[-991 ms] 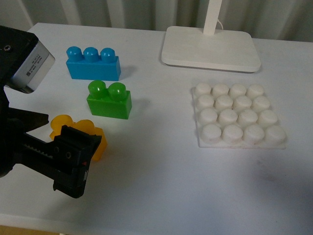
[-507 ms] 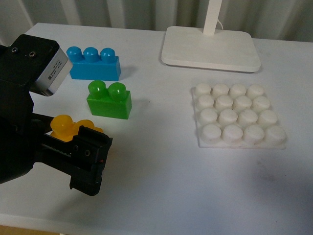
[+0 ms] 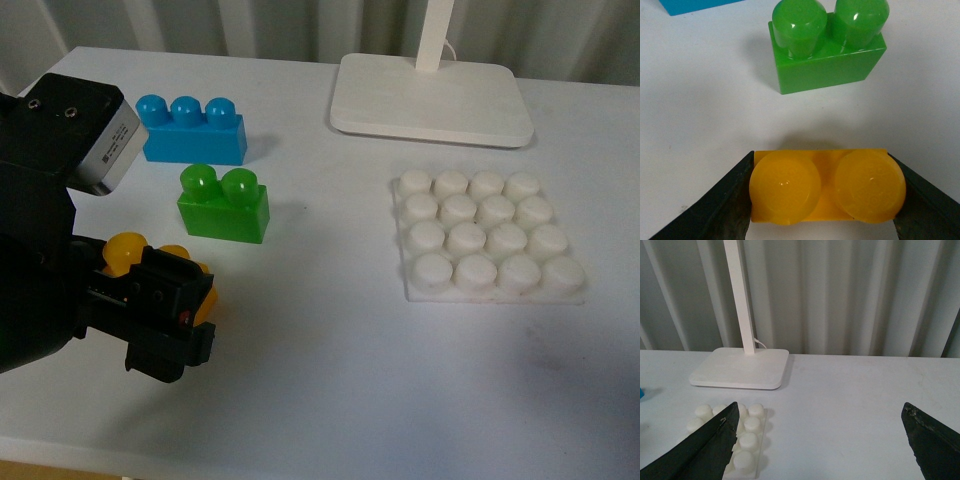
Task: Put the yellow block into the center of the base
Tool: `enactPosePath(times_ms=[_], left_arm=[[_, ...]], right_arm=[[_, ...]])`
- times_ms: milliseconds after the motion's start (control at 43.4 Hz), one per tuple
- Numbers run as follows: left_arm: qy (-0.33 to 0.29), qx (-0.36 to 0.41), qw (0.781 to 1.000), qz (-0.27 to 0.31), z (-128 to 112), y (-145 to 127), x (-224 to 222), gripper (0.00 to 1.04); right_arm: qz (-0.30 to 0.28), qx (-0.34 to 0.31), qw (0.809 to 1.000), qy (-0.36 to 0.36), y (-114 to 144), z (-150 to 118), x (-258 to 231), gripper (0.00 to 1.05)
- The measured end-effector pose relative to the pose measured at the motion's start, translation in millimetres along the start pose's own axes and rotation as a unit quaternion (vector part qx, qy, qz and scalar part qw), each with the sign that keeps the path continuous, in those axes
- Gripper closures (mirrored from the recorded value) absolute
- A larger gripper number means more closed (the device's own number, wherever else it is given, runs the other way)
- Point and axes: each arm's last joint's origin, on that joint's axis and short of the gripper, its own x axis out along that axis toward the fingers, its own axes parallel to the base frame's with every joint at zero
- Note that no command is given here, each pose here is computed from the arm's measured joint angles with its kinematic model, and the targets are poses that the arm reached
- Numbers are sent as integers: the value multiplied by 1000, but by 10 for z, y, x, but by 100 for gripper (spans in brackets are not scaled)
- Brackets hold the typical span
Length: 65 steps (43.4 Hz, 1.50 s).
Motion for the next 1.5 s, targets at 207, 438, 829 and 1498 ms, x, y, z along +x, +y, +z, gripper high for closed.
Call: enactPosePath(times_ms=[207,438,829,1498], left_arm=[[-1,-2,1000,13,83,9,-46,39],[-3,-24,999,28,280,-25,-22,39],[-8,-95,995,42,726,-204,172,39],[2,-169,985,40,1168,-723,291,39]], right_arm=[[0,0,1000,0,0,0,0,9],[0,0,1000,0,0,0,0,9],[0,0,1000,0,0,0,0,9],[0,0,1000,0,0,0,0,9]])
